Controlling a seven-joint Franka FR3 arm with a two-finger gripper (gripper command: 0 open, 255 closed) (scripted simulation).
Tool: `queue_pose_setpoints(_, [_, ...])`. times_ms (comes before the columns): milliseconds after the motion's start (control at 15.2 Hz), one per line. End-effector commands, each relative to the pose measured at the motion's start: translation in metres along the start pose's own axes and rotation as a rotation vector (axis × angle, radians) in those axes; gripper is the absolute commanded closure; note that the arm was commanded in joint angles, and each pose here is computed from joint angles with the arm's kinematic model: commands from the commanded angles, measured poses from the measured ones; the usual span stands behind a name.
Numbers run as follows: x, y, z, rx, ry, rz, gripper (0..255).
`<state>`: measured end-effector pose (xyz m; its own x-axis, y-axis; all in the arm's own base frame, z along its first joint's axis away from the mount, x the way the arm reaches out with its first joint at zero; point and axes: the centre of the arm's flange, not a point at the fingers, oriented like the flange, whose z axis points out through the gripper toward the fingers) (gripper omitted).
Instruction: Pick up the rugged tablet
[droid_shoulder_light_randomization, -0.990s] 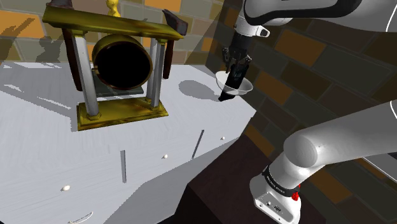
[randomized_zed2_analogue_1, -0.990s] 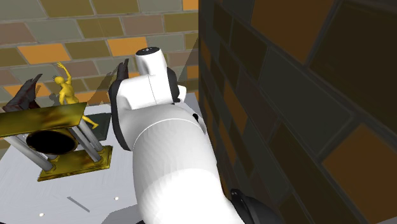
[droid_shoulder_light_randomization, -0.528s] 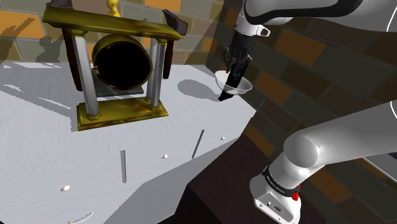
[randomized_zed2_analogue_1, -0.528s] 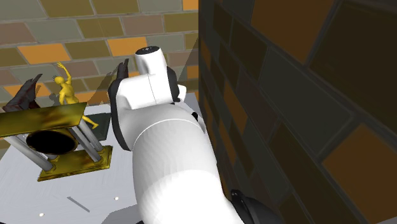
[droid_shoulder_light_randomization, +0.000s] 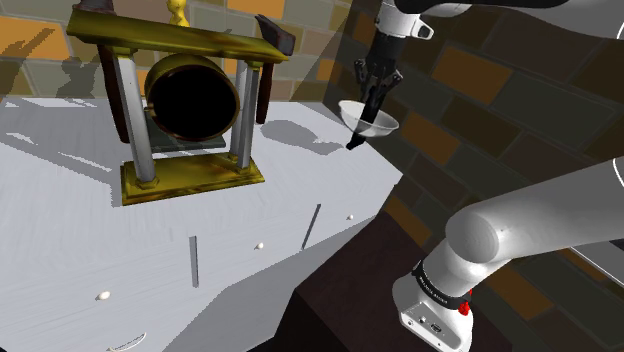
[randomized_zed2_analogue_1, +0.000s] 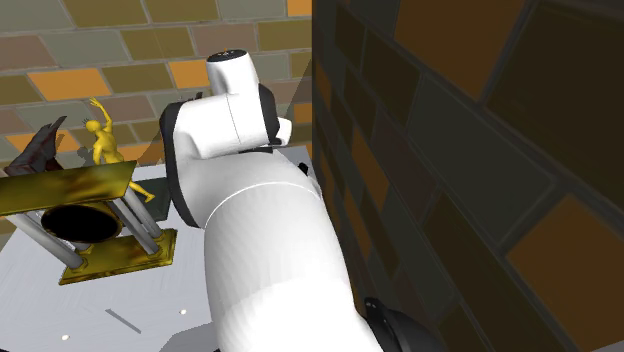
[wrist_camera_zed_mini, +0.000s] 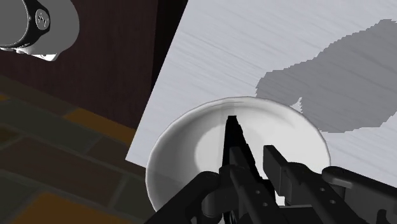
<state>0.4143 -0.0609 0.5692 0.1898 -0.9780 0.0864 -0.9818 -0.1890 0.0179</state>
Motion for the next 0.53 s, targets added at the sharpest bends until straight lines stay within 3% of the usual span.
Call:
queue_pose_setpoints(0, [0.001,0.001,-0.01,0.001,0.0,0.0,255])
queue_pose_setpoints(462, [0.003,0.001,-0.037,0.001,0.0,0.0,255])
